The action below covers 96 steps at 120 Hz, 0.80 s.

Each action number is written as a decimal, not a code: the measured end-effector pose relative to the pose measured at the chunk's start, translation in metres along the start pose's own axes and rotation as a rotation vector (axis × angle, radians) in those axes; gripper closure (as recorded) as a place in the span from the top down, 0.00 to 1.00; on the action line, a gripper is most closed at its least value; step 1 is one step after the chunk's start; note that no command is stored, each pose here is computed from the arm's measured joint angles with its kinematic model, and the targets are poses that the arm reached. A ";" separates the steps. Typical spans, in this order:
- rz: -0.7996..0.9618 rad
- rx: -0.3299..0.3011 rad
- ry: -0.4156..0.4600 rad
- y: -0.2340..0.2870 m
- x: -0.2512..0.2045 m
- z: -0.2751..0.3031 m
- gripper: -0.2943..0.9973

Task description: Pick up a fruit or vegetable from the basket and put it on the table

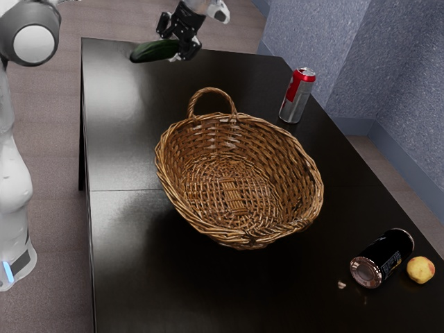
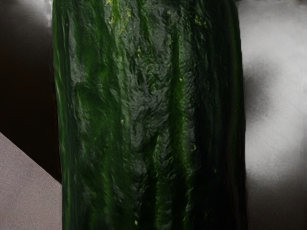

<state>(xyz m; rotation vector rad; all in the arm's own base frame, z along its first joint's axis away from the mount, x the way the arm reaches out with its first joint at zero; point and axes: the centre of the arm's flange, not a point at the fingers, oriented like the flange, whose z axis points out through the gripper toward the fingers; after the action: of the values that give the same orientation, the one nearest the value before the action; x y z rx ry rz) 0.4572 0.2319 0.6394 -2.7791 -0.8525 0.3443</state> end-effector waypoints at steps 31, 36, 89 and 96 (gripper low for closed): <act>0.174 -0.036 0.049 0.031 0.031 0.015 0.49; 0.196 -0.044 0.056 0.034 0.032 0.015 0.56; 0.253 -0.060 0.187 0.028 0.020 -0.053 0.76; 0.333 -0.049 0.206 0.079 0.017 -0.059 0.77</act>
<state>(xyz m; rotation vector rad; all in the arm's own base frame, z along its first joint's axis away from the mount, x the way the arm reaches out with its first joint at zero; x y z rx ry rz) 0.5288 0.1695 0.6714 -2.9341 -0.3551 0.0847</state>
